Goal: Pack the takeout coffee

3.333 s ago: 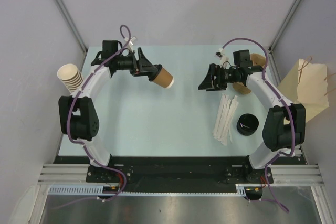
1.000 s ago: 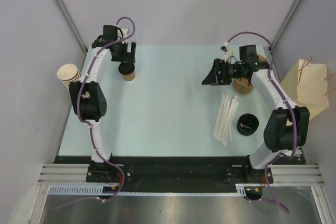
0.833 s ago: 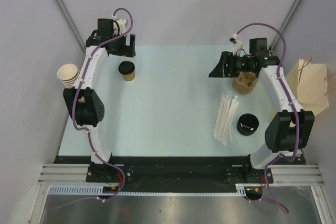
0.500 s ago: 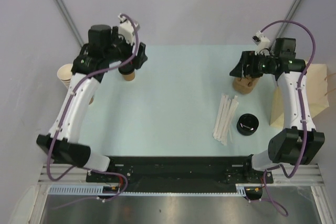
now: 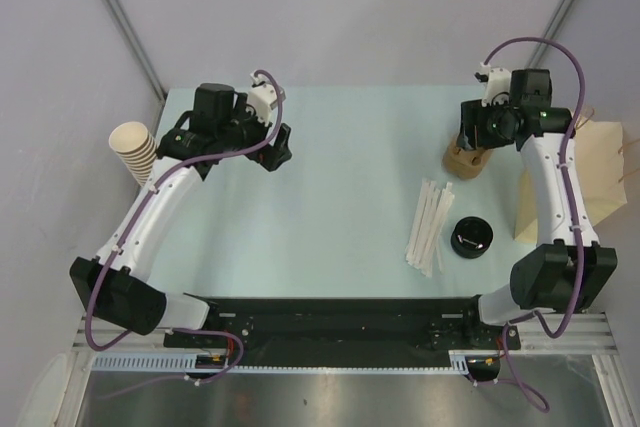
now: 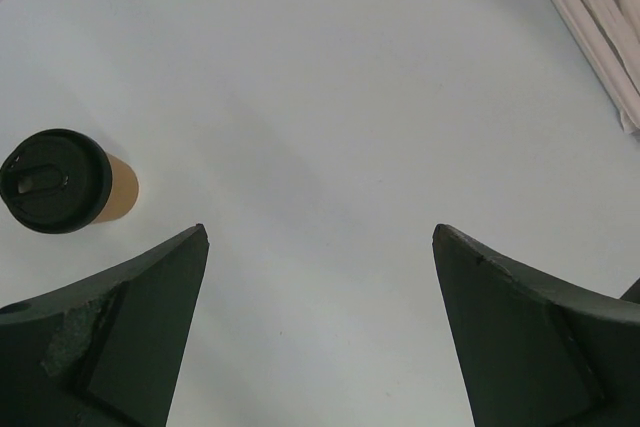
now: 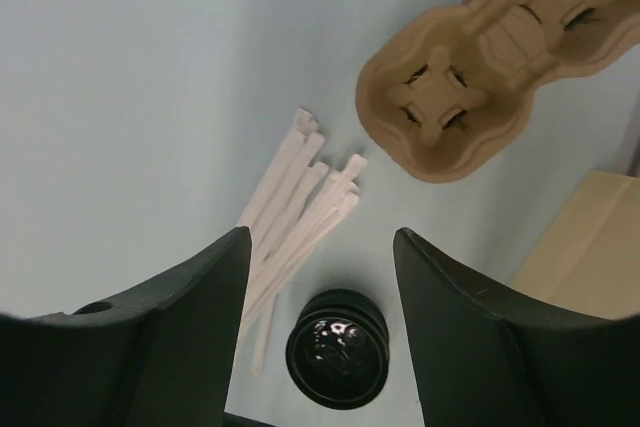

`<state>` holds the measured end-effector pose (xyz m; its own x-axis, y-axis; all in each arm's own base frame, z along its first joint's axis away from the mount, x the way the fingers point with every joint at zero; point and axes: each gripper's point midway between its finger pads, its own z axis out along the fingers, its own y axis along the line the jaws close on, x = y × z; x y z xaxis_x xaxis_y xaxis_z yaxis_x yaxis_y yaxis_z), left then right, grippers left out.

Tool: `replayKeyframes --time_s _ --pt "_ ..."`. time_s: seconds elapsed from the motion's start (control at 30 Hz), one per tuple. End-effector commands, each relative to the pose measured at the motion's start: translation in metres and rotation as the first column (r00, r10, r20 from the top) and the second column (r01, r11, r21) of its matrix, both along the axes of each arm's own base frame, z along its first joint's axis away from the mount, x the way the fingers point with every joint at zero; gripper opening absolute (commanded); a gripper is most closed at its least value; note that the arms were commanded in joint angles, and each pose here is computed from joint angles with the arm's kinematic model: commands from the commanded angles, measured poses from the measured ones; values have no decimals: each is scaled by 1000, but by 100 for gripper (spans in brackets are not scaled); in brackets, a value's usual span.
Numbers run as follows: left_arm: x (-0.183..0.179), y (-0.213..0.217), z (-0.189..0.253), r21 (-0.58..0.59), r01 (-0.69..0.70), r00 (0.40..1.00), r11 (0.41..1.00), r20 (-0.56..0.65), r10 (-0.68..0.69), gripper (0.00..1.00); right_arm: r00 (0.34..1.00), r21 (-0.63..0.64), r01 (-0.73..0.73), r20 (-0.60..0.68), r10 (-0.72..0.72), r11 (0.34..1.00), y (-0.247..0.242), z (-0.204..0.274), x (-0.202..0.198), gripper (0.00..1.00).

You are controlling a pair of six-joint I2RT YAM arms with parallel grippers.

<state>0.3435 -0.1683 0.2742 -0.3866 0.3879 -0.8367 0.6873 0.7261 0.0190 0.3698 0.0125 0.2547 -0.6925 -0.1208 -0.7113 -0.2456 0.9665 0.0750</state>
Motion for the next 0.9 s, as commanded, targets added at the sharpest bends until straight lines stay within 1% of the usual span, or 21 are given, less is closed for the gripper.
replayKeyframes --time_s 0.0,0.03,0.07,0.13,0.17,0.2,0.23,0.27,0.33,0.37,0.4,0.43,0.47,0.53,0.63,0.77,0.87 --pt "-8 -14 14 -60 51 998 997 24 -49 100 986 -156 119 136 -98 981 -46 48 5 64" --pt "-9 -15 13 -62 55 998 997 21 -54 99 978 -164 138 177 -109 977 -54 64 -2 64" --pt "-10 -16 14 -64 57 998 996 25 -55 99 965 -158 184 217 -148 970 -72 80 -10 65" --pt "-10 -17 14 -71 58 998 996 21 -57 100 947 -152 213 274 -166 965 -86 102 -25 66" --pt "-10 -19 14 -75 61 998 995 20 -59 99 925 -140 249 327 -192 958 -98 122 -43 66" --pt "-10 -20 14 -80 64 998 995 16 -63 99 913 -134 267 353 -205 954 -104 132 -53 66" --pt "-11 -23 17 -92 71 997 993 13 -70 100 895 -116 264 399 -199 957 -100 147 -70 67" --pt "-11 -24 16 -96 73 997 993 8 -73 100 876 -107 319 412 -250 942 -116 151 -83 67" --pt "-11 -28 16 -109 78 997 991 0 -79 99 855 -96 347 440 -273 933 -120 157 -101 68" --pt "-11 -28 16 -112 79 997 991 -2 -80 100 827 -101 401 468 -312 910 -128 164 -116 69" --pt "-12 -30 17 -115 83 996 990 3 -84 100 822 -97 424 459 -337 901 -132 158 -120 70" --pt "-12 -30 16 -118 82 997 990 -2 -83 100 803 -104 470 462 -376 876 -141 158 -125 71" --pt "-12 -30 15 -118 81 997 990 -4 -82 100 797 -101 497 446 -407 862 -149 153 -125 75" --pt "-12 -30 16 -117 82 997 990 2 -82 100 809 -107 525 370 -456 845 -162 133 -124 76" --pt "-12 -29 19 -107 85 996 991 16 -84 100 834 -86 525 248 -492 847 -175 103 -111 77" --pt "-11 -26 21 -99 79 997 992 31 -76 99 853 -83 509 181 -489 857 -183 78 -97 78" --pt "-11 -26 19 -98 75 997 992 32 -72 99 872 -116 486 130 -471 866 -182 57 -87 77"
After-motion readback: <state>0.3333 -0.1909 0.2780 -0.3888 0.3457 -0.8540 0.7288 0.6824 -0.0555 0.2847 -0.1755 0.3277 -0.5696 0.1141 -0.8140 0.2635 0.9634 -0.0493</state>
